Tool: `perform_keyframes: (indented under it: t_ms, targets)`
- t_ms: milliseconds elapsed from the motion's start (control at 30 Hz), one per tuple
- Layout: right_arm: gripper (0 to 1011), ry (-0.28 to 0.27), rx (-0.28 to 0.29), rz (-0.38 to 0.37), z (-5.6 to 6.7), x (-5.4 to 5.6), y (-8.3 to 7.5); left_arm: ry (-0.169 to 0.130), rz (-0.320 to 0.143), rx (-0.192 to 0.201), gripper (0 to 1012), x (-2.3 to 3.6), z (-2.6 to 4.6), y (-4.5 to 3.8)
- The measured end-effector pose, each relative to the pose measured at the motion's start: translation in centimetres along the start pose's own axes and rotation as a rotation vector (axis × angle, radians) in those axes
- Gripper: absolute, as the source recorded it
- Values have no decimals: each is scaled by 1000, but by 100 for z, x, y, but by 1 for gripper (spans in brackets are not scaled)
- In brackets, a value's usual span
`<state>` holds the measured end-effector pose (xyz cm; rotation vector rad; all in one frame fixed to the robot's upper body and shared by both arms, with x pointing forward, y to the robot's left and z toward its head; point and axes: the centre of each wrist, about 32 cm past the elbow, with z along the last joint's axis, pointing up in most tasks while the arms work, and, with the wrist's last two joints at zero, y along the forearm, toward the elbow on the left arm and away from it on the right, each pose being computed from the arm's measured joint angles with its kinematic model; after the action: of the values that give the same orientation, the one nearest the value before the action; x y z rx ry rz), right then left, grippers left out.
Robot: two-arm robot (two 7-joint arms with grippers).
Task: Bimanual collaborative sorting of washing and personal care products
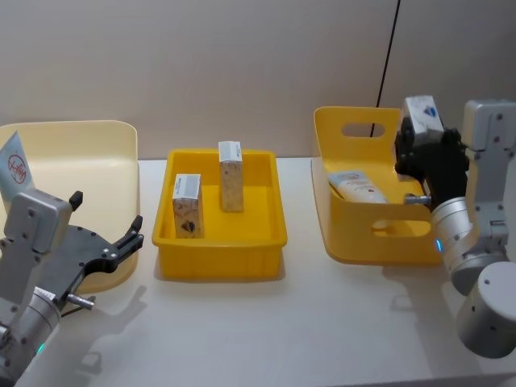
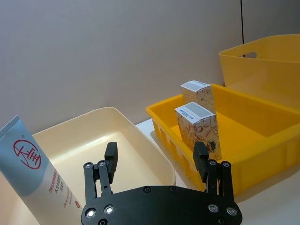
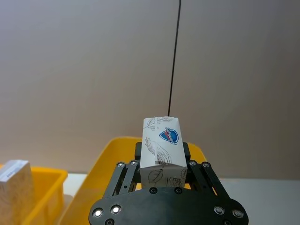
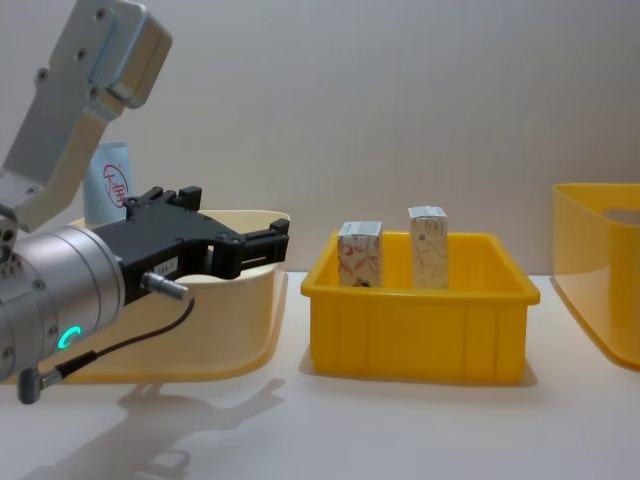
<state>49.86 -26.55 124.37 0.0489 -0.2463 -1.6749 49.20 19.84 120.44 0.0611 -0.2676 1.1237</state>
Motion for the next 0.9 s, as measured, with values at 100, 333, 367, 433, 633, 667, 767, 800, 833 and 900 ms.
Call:
perform_keyframes:
  t_ms: [100, 333, 367, 433, 633, 667, 767, 800, 833, 900]
  targets:
    - [411, 3, -43, -7, -5, -2, 2, 0, 0, 0, 1003, 0, 0, 0]
    - [410, 16, -134, -1, -38, -59, 71, 0, 0, 0, 1003, 0, 0, 0]
    - [411, 18, -141, 1, -43, -68, 80, 0, 0, 0, 1003, 0, 0, 0]
    - [410, 23, -164, 7, -55, -96, 108, 0, 0, 0, 1003, 0, 0, 0]
    - [411, 30, -204, 19, -78, -144, 157, 0, 0, 0, 1003, 0, 0, 0]
    - [427, 31, -208, 20, -80, -150, 162, 0, 0, 0, 1003, 0, 0, 0]
    - [506, 33, -220, 24, -84, -166, 179, 0, 0, 0, 1003, 0, 0, 0]
    - [524, 34, -222, 25, -85, -170, 181, 0, 0, 0, 1003, 0, 0, 0]
    - [544, 34, -225, 26, -87, -173, 184, 0, 0, 0, 1003, 0, 0, 0]
    - [604, 35, -229, 28, -89, -179, 190, 0, 0, 0, 1003, 0, 0, 0]
